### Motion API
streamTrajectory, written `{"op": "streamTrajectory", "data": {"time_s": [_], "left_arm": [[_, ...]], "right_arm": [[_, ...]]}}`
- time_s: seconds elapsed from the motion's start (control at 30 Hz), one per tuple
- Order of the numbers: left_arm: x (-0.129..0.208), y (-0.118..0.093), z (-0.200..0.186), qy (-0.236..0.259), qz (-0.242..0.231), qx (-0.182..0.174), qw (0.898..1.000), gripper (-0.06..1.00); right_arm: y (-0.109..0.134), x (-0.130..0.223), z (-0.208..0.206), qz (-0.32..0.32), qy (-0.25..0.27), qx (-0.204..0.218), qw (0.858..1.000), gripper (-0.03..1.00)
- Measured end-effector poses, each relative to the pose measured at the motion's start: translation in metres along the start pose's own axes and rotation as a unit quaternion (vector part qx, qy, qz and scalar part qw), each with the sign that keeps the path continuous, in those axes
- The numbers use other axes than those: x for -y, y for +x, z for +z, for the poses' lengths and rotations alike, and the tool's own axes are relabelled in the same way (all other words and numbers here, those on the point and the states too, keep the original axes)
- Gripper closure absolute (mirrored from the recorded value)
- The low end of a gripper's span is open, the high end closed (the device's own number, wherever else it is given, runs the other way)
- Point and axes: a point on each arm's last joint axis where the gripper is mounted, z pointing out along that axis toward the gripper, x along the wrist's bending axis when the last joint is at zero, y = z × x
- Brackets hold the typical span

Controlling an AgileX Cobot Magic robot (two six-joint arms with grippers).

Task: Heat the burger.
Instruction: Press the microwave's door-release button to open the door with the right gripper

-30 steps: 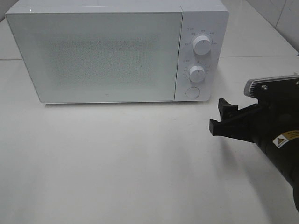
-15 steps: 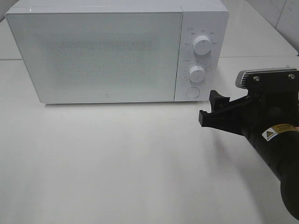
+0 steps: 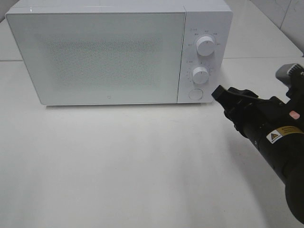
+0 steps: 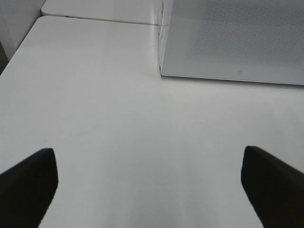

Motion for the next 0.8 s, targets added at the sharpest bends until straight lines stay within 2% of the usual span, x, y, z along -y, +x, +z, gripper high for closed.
{"op": "streamTrajectory", "data": {"time_s": [0.03, 0.07, 0.1, 0.13, 0.17, 0.2, 0.27, 0.3, 0.33, 0.4, 0.43, 0.5, 0.53, 0.57, 0.6, 0.67, 0.8], "left_arm": [[0.0, 0.0, 0.0, 0.0, 0.0, 0.0, 1.0, -0.02], [0.0, 0.0, 0.0, 0.0, 0.0, 0.0, 1.0, -0.02], [0.0, 0.0, 0.0, 0.0, 0.0, 0.0, 1.0, -0.02], [0.0, 0.0, 0.0, 0.0, 0.0, 0.0, 1.0, -0.02], [0.0, 0.0, 0.0, 0.0, 0.0, 0.0, 1.0, -0.02], [0.0, 0.0, 0.0, 0.0, 0.0, 0.0, 1.0, -0.02], [0.0, 0.0, 0.0, 0.0, 0.0, 0.0, 1.0, -0.02], [0.0, 0.0, 0.0, 0.0, 0.0, 0.0, 1.0, -0.02], [0.0, 0.0, 0.0, 0.0, 0.0, 0.0, 1.0, -0.02], [0.0, 0.0, 0.0, 0.0, 0.0, 0.0, 1.0, -0.02], [0.0, 0.0, 0.0, 0.0, 0.0, 0.0, 1.0, -0.02], [0.0, 0.0, 0.0, 0.0, 0.0, 0.0, 1.0, -0.02], [0.0, 0.0, 0.0, 0.0, 0.0, 0.0, 1.0, -0.02], [0.0, 0.0, 0.0, 0.0, 0.0, 0.0, 1.0, -0.02], [0.0, 0.0, 0.0, 0.0, 0.0, 0.0, 1.0, -0.02], [0.0, 0.0, 0.0, 0.0, 0.0, 0.0, 1.0, -0.02], [0.0, 0.0, 0.0, 0.0, 0.0, 0.0, 1.0, -0.02]], "right_arm": [[0.0, 0.0, 0.0, 0.056, 0.0, 0.0, 0.998, 0.69], [0.0, 0.0, 0.0, 0.056, 0.0, 0.0, 0.998, 0.69], [0.0, 0.0, 0.0, 0.107, 0.0, 0.0, 0.994, 0.72], [0.0, 0.0, 0.0, 0.132, 0.0, 0.0, 0.991, 0.76], [0.0, 0.0, 0.0, 0.132, 0.0, 0.0, 0.991, 0.76], [0.0, 0.0, 0.0, 0.177, 0.0, 0.0, 0.984, 0.8], [0.0, 0.0, 0.0, 0.193, 0.0, 0.0, 0.981, 0.81], [0.0, 0.0, 0.0, 0.233, 0.0, 0.0, 0.973, 0.85], [0.0, 0.0, 0.0, 0.233, 0.0, 0.0, 0.973, 0.85], [-0.0001, 0.0002, 0.0, 0.282, 0.001, 0.001, 0.959, 0.9], [-0.0001, 0.0002, 0.0, 0.282, 0.001, 0.001, 0.959, 0.9], [-0.0001, 0.0004, 0.0, 0.331, 0.002, 0.001, 0.943, 0.95], [-0.0001, 0.0004, 0.0, 0.331, 0.002, 0.001, 0.943, 0.95], [-0.0001, 0.0006, 0.0, 0.355, 0.003, 0.002, 0.935, 0.96], [-0.0001, 0.0006, 0.0, 0.355, 0.003, 0.002, 0.935, 0.96], [-0.0003, 0.002, 0.0, 0.385, 0.009, 0.006, 0.923, 0.96], [-0.0009, 0.0043, -0.0001, 0.402, 0.02, 0.014, 0.915, 0.96]]}}
